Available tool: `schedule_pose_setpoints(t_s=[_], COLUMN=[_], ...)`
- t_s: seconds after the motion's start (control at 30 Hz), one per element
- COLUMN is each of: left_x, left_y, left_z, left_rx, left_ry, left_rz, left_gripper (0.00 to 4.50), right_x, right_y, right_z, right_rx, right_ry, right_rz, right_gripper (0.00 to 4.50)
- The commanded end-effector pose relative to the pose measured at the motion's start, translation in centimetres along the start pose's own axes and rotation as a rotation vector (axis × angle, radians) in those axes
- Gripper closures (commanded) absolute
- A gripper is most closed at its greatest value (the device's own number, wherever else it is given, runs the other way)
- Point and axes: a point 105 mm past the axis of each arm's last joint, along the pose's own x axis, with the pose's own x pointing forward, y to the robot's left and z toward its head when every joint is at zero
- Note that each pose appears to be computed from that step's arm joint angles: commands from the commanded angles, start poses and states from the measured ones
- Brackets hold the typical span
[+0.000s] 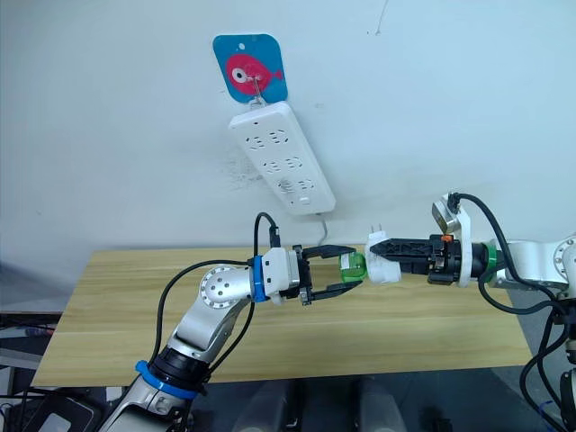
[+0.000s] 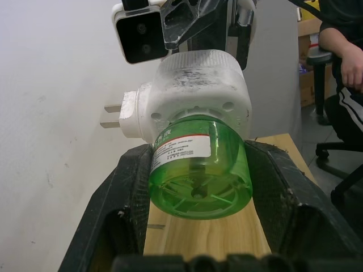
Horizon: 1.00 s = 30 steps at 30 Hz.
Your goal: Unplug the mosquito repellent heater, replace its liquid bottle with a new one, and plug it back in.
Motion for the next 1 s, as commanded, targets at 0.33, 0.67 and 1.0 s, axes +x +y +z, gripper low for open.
schedule_pose_setpoints(t_s=[0.33, 0.67, 1.0], left_x=[0.3, 0.5, -0.4], left_y=[0.1, -0.5, 1.5], left_z=[0.6, 0.7, -0.2], left_rx=[0.014, 0.020, -1.088], left_ry=[-0.015, -0.023, -0.025], left_rz=[0.004, -0.048, -0.105], left_gripper=[2.24, 2.24, 2.24], right_x=[-0.1, -0.1, -0.2], right_y=[1.3, 1.0, 1.3], right_z=[-0.1, -0.6, -1.6], right_rx=[-0.069, -0.094, -0.155], right_ry=[0.022, 0.035, 0.112], right_rz=[0.027, 0.025, 0.023], right_gripper=[0.02, 1.52, 1.52])
